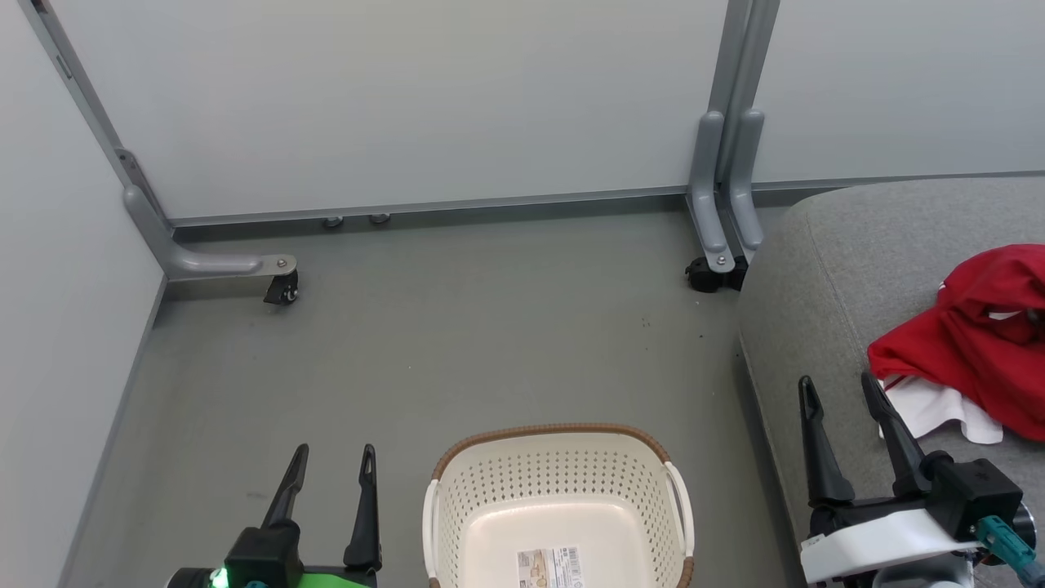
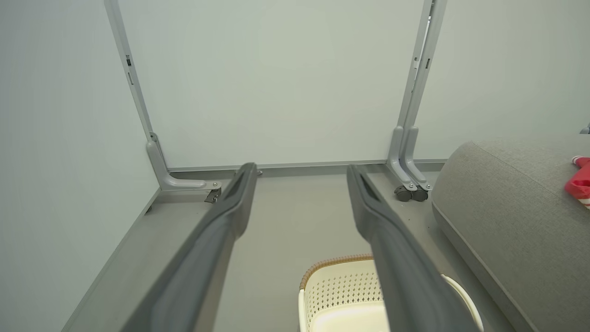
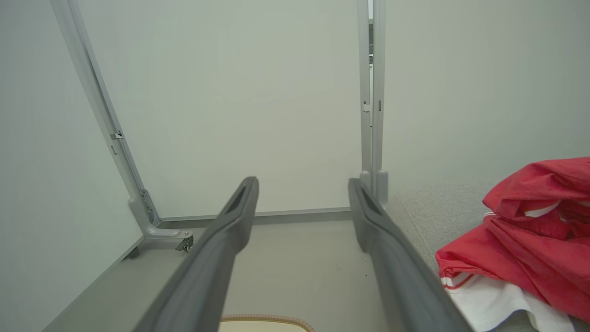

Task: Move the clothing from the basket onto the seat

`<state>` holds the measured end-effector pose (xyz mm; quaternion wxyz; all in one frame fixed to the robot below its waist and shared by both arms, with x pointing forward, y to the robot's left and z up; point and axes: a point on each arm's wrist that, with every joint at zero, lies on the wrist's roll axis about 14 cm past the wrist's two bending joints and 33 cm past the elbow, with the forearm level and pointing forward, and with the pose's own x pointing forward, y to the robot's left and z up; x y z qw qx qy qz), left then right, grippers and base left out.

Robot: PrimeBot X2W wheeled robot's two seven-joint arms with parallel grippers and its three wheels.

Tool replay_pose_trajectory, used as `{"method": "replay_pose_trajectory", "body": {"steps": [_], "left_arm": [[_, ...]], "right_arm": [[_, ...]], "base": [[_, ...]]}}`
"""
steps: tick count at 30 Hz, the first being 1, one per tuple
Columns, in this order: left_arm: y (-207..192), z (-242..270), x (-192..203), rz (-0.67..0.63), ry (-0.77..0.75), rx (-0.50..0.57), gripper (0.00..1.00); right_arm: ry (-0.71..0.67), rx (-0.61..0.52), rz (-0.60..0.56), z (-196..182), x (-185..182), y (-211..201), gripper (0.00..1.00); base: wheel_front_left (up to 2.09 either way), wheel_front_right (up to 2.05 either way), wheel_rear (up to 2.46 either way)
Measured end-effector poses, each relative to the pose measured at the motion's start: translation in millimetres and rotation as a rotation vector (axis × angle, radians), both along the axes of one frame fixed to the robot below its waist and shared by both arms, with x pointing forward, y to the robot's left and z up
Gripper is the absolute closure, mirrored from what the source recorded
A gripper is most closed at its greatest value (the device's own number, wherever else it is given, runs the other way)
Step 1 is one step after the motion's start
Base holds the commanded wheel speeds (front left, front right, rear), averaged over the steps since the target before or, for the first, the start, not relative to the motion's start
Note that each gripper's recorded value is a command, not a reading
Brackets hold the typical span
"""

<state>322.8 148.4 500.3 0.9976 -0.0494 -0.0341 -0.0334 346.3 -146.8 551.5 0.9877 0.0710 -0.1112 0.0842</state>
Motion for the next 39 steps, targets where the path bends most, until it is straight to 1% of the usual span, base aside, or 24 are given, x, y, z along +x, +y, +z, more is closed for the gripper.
{"method": "replay_pose_trajectory", "body": {"steps": [3, 6, 16, 17, 22, 39], "left_arm": [[2.5, -0.2, -0.3, 0.008, 0.001, -0.002, 0.00], [2.0, -0.2, -0.7, 0.000, 0.002, -0.028, 0.00], [2.9, -1.7, 0.3, -0.004, 0.007, -0.040, 0.00], [3.4, 1.6, 0.9, -0.003, -0.003, -0.039, 1.00], [2.1, -14.8, -3.7, -0.004, 0.049, -0.045, 1.00], [18.7, -24.2, 3.8, 0.056, 0.128, -0.353, 1.00]], "right_arm": [[0.001, 0.000, 0.005, -0.4, 0.7, 1.7, 0.00], [0.003, 0.000, 0.009, -0.7, 1.2, 3.0, 0.00], [0.008, 0.000, 0.011, -2.5, 1.8, 3.9, 0.00], [0.008, 0.001, 0.011, -2.6, 1.8, 3.7, 1.00], [0.078, 0.009, 0.008, -24.2, -3.1, 3.7, 1.00], [0.177, 0.311, -0.019, -36.0, 4.7, -11.6, 1.00]], "base": [[0.00, 0.00, 0.00], [0.00, 0.00, 0.00], [0.00, 0.00, 0.00], [0.00, 0.00, 0.00], [0.00, 0.00, 0.00], [0.00, 0.00, 0.00]]}}
